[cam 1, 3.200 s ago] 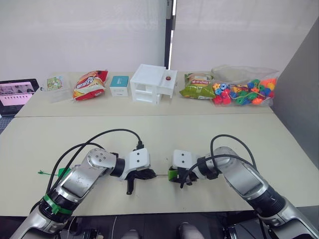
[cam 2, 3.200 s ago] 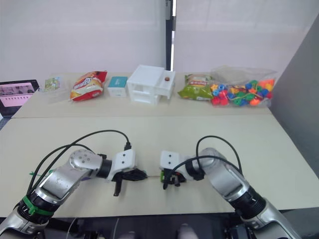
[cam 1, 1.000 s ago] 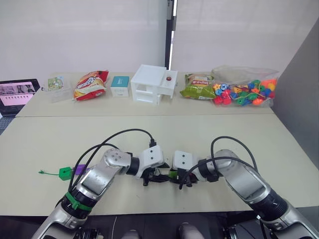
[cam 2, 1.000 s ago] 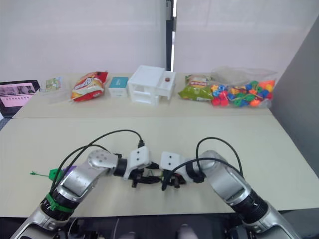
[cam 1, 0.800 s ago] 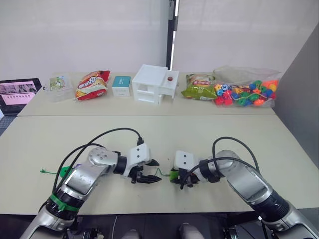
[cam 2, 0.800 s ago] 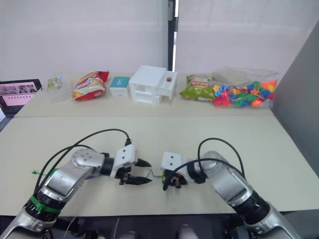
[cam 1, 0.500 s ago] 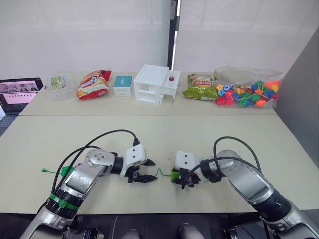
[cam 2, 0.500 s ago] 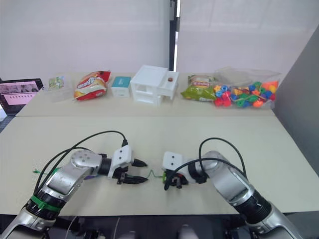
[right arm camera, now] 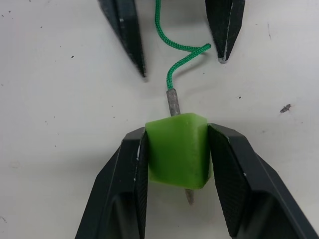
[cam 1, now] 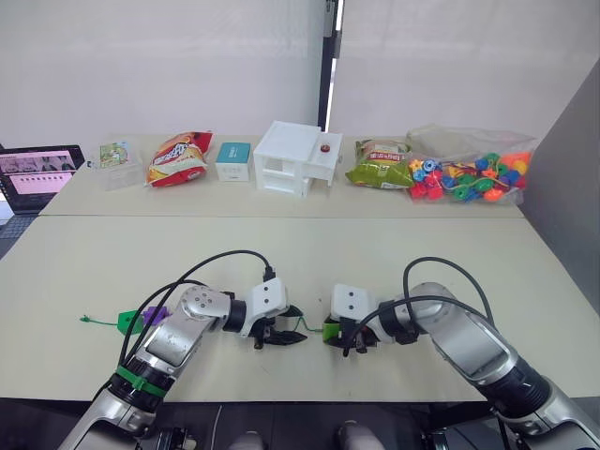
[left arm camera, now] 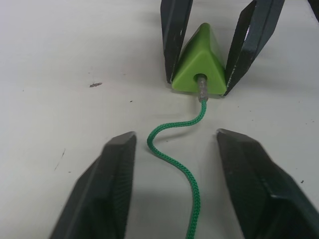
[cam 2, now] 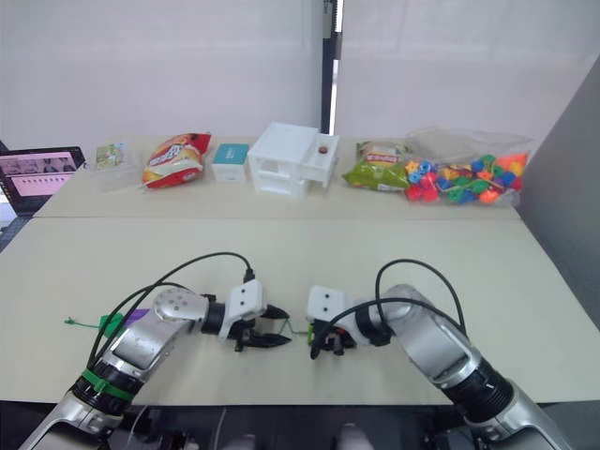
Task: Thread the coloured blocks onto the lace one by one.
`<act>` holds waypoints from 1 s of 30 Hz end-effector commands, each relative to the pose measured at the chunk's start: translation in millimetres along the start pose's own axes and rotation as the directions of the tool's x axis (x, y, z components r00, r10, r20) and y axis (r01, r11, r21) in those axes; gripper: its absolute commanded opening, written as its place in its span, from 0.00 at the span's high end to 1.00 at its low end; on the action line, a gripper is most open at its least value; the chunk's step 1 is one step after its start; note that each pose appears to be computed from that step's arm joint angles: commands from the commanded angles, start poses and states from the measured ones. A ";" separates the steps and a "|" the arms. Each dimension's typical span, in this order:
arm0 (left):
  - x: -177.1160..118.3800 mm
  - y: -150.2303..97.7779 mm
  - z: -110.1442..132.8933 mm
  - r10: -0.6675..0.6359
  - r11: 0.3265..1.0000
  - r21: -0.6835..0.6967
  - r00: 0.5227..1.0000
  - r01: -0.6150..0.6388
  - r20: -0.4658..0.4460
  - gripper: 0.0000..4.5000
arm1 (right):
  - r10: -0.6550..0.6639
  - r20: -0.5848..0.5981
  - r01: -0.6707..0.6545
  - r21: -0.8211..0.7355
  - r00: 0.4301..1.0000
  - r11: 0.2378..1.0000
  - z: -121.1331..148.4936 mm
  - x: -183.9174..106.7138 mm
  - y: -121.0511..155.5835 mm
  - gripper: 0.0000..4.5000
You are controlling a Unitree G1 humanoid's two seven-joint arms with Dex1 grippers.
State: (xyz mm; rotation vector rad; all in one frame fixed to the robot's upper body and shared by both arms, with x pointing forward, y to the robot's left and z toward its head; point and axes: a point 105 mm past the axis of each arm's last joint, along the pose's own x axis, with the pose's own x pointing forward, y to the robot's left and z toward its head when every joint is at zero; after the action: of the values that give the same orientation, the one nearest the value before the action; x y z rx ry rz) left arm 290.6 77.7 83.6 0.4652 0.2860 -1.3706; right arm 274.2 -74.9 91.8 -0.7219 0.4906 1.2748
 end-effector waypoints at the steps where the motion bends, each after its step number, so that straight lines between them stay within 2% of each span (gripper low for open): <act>1: 2.5 -4.7 -0.2 -0.019 1.000 -0.003 1.000 0.019 0.008 0.76 | 0.036 -0.067 -0.031 0.079 0.997 0.996 -22.0 4.8 9.1 0.71; 4: 2.6 -5.4 0.2 -0.021 1.000 -0.005 1.000 0.021 0.012 0.97 | 0.035 -0.066 -0.030 0.082 0.997 0.996 -22.1 4.8 9.3 0.71; 5: 2.6 -5.6 1.4 -0.023 1.000 -0.004 1.000 0.023 0.015 0.99 | 0.034 -0.067 -0.029 0.082 0.997 0.996 -22.3 4.7 9.1 0.71; 18: 2.7 -15.4 22.0 -0.069 0.997 0.029 0.997 0.068 0.045 0.99 | 0.025 -0.064 -0.019 0.086 0.998 0.996 -21.0 6.5 7.1 0.71; 26: 11.9 -15.9 20.0 -0.072 0.997 0.036 0.997 0.072 0.014 0.99 | 0.024 -0.065 -0.018 0.088 0.998 0.996 -20.3 7.6 6.3 0.71; 30: 19.0 -13.9 24.7 -0.071 0.997 0.035 0.997 0.070 0.027 0.99 | 0.024 -0.069 -0.018 0.090 0.997 0.996 -21.5 7.4 6.8 0.71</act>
State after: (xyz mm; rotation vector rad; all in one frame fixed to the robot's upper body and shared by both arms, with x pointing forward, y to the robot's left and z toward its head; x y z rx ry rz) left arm 277.5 55.6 85.7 0.4547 0.3011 -1.4402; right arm 274.9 -75.1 91.6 -0.7103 0.4975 1.2585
